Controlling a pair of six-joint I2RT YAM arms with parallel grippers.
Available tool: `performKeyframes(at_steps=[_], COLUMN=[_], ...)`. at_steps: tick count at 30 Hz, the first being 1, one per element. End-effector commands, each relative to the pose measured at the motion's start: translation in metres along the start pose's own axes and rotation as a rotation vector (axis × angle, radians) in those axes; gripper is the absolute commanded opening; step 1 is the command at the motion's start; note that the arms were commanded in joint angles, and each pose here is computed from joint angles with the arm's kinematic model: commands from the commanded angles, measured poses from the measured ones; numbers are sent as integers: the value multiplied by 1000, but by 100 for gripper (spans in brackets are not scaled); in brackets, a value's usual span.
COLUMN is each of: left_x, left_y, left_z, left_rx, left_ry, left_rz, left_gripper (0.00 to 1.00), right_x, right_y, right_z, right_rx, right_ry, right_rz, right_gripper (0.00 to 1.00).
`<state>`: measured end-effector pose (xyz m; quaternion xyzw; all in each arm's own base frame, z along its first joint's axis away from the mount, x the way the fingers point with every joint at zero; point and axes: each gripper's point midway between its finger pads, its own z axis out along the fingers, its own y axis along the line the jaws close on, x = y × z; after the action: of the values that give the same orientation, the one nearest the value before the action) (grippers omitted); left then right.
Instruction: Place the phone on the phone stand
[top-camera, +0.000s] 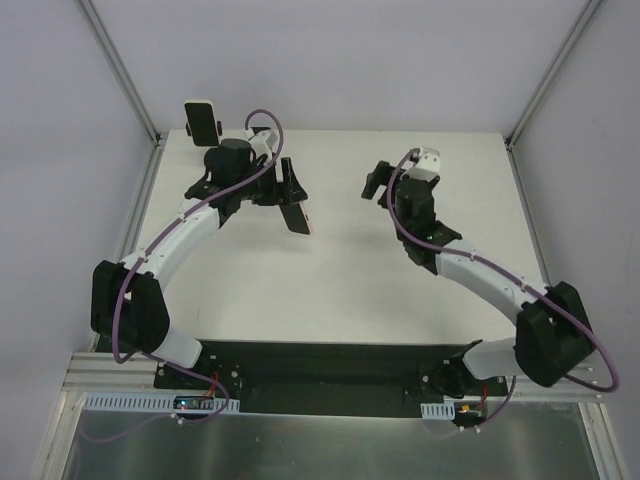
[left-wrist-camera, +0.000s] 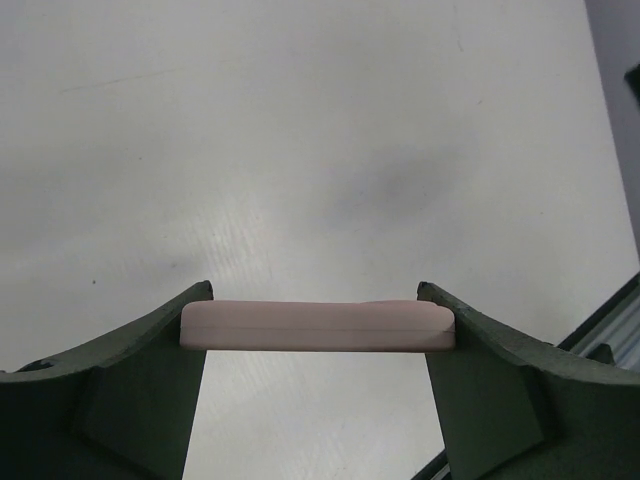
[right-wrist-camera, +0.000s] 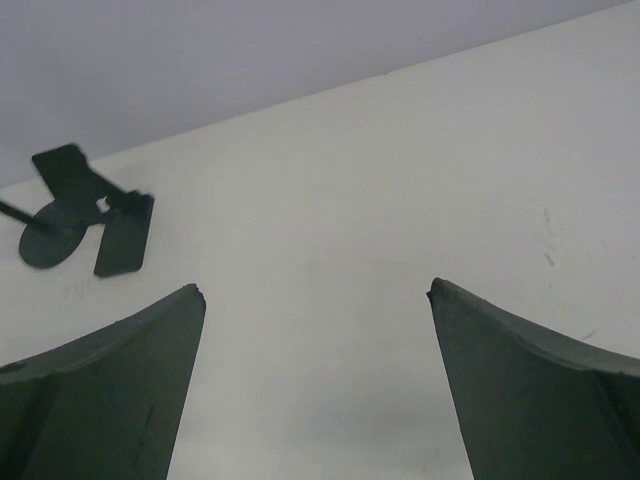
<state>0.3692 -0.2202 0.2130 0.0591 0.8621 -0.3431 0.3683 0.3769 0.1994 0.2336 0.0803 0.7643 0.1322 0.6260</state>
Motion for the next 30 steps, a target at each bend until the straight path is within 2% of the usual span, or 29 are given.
performKeyframes(at_steps=[1, 2, 3, 5, 6, 7, 11, 14, 15, 17, 18, 19, 20, 22, 29, 30], left_x=[-16, -17, -18, -24, -28, -31, -55, -91, -117, -136, -163, -173, -175, -197, -231, -245], left_y=[13, 21, 25, 39, 44, 47, 66, 65, 61, 69, 60, 62, 68, 60, 92, 87], left_z=[-8, -8, -8, -11, -13, -14, -18, -21, -29, -19, -26, -25, -15, -16, 24, 22], left_rx=[-105, -142, -160, -241, -265, -288, -419, -476, -508, -556, -567, -593, -603, -602, -682, -679], left_ry=[-82, -89, -95, -119, -129, -137, -197, -257, -315, -319, -371, -380, -356, -401, -427, -463], left_rz=[104, 128, 144, 191, 204, 222, 256, 294, 314, 386, 417, 433, 463, 473, 460, 455], left_gripper=[0, 0, 0, 0, 0, 0, 0, 0, 0, 0, 0, 0, 0, 0, 0, 0], right_x=[-34, -38, -19, -7, -3, -6, -25, -25, -23, -26, -27, -30, -31, -34, -43, -42], right_y=[11, 13, 1, -14, -10, -22, -34, -42, -40, -47, -47, -52, -54, -62, -76, -76], right_z=[50, 54, 58, 70, 73, 83, 100, 107, 107, 108, 107, 106, 105, 101, 97, 99], right_rx=[-91, -105, -82, -65, -130, -128, -142, -149, -169, -181, -194, -189, -190, -186, -202, -211], right_ry=[-97, -136, -131, -121, -88, -86, -109, -94, -82, -83, -81, -88, -90, -94, -113, -106], right_rz=[96, 76, 27, 91, 126, 172, 169, 200, 212, 244, 250, 253, 250, 240, 225, 223], right_gripper=[96, 97, 97, 97, 96, 97, 97, 97, 97, 97, 97, 97, 96, 97, 97, 97])
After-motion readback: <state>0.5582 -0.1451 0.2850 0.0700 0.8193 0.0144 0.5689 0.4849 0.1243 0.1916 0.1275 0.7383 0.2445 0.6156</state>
